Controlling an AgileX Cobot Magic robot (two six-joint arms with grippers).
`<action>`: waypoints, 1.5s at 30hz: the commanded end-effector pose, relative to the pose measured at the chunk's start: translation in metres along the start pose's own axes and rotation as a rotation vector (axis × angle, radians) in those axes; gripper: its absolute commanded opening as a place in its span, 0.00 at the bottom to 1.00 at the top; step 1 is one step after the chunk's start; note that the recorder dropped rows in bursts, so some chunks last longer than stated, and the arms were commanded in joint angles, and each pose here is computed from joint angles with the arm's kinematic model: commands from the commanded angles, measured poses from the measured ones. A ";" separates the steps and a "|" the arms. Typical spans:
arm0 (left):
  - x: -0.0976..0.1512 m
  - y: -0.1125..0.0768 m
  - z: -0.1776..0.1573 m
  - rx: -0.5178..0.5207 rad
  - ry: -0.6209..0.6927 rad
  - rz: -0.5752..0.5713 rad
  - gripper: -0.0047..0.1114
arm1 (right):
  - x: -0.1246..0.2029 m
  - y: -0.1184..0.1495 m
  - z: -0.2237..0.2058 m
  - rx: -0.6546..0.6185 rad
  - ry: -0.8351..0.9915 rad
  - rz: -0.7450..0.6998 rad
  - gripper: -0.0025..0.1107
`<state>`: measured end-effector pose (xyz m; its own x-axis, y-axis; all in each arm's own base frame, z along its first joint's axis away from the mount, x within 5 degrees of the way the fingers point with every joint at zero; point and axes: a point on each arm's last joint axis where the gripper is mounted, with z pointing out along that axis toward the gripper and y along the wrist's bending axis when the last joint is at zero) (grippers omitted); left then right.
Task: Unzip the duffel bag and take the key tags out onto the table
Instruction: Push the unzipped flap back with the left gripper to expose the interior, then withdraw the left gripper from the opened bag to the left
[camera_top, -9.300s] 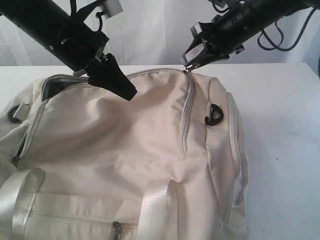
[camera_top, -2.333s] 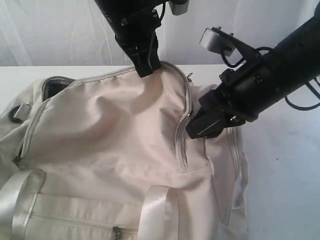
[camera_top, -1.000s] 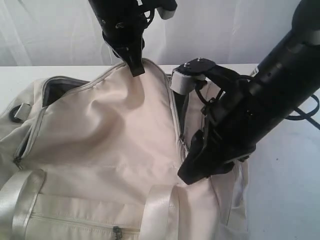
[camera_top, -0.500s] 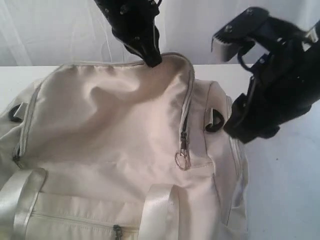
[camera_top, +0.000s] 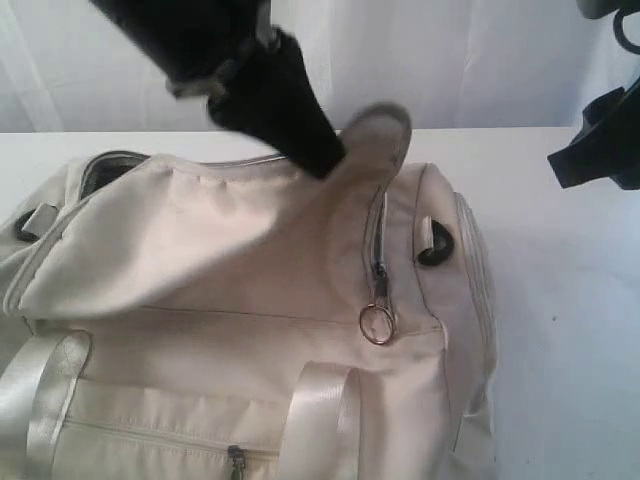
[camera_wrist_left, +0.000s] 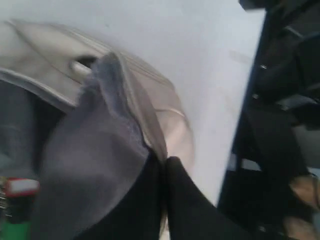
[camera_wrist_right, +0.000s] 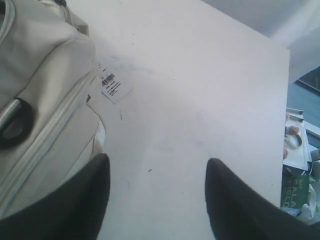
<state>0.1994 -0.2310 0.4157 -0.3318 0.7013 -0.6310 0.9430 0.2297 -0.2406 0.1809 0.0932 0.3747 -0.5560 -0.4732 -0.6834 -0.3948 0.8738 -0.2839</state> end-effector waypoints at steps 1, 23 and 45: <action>0.046 -0.051 0.030 0.259 0.180 -0.019 0.04 | 0.002 -0.002 -0.004 0.007 -0.027 0.015 0.50; 0.113 -0.097 0.097 0.423 0.398 -0.073 0.63 | 0.002 0.003 -0.003 -0.048 -0.029 0.053 0.46; 0.147 0.037 0.086 -0.589 0.742 -0.171 0.04 | 0.003 0.007 -0.004 -0.088 -0.016 0.083 0.46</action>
<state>0.1922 -0.1862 0.2538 -0.5243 0.8504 -0.0432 0.8100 0.5138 0.2827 0.1753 0.0981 0.3728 -0.5766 -0.4059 -0.7091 -0.4126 0.8937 -0.1760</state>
